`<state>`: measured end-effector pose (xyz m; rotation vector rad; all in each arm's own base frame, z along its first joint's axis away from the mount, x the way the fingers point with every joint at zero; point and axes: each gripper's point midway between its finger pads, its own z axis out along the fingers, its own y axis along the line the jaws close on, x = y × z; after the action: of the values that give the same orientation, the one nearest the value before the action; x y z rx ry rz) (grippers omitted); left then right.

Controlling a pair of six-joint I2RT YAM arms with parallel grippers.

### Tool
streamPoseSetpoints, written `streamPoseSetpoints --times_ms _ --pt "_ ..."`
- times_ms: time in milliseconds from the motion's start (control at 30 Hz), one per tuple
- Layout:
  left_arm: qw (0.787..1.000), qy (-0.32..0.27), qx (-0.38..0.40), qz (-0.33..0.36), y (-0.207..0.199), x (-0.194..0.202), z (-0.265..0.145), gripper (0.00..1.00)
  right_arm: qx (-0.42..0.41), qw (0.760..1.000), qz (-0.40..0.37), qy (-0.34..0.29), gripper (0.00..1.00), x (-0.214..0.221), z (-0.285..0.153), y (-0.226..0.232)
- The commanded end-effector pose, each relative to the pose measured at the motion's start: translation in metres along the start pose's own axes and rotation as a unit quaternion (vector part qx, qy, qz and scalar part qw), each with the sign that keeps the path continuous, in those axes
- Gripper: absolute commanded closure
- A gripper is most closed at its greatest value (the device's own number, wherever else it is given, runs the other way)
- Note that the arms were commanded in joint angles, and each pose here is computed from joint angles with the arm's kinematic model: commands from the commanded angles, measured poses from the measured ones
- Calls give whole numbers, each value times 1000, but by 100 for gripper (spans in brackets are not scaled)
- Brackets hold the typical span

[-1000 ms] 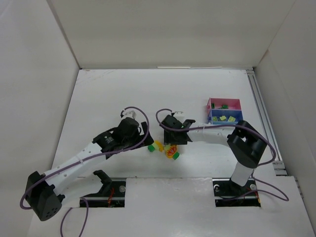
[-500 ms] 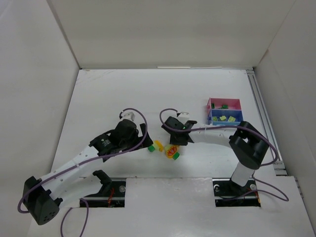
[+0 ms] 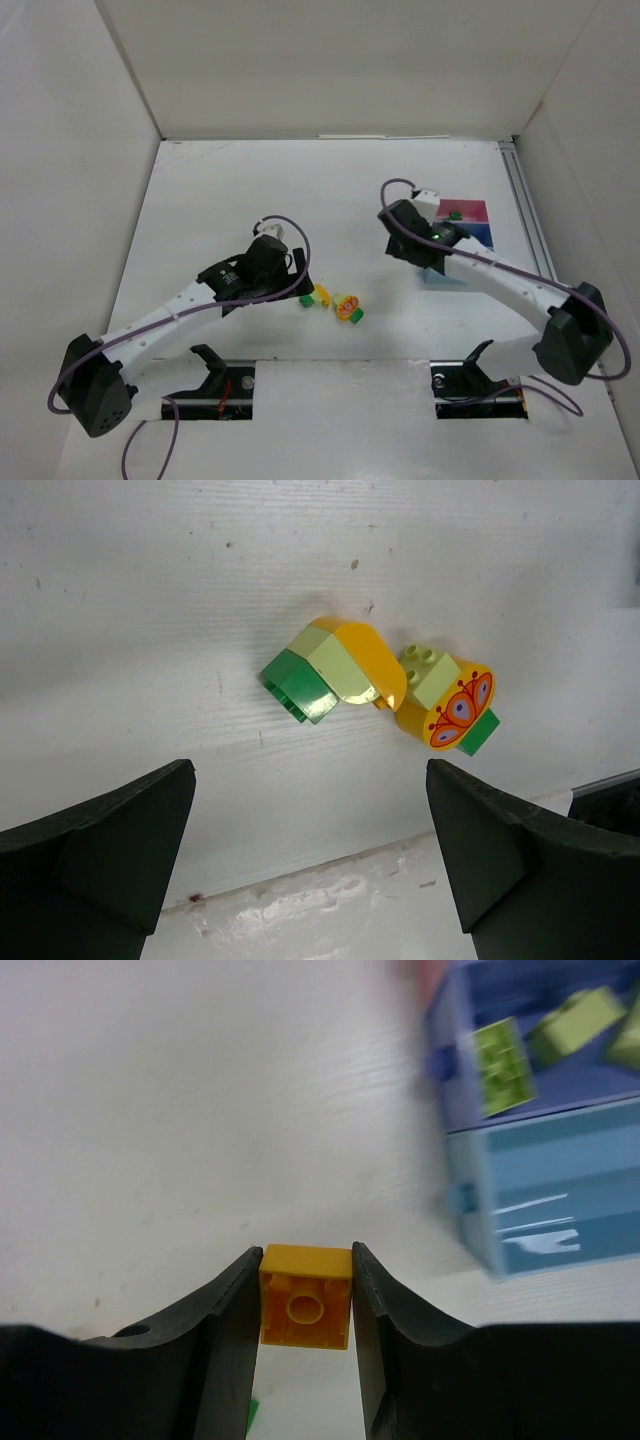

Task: Sort the legos into containers by color

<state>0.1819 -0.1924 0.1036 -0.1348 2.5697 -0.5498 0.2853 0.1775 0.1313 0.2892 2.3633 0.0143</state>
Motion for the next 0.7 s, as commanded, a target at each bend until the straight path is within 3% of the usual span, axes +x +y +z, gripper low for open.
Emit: streamPoseSetpoints --times_ms 0,167,367,433,500,600,667 --pt "999 -32 23 15 -19 -25 -6 0 64 998 0 -21 80 -19 -2 -60" --pt "999 -36 26 30 -26 -32 -1 0 132 991 25 -27 74 -37 1 -132" --pt "999 -31 21 36 -31 -37 4 0 163 986 40 -5 69 -38 24 -162" --pt "999 -31 21 36 -31 -37 4 0 168 985 33 12 62 -32 33 -163" --pt "999 -28 18 41 -30 -36 7 0 174 984 36 15 46 -32 39 -166" --pt "999 -25 21 41 -31 -35 6 0 179 983 37 19 35 -33 44 -167" --pt "999 -25 21 36 -31 -35 6 0 187 981 36 29 34 -29 43 -172"
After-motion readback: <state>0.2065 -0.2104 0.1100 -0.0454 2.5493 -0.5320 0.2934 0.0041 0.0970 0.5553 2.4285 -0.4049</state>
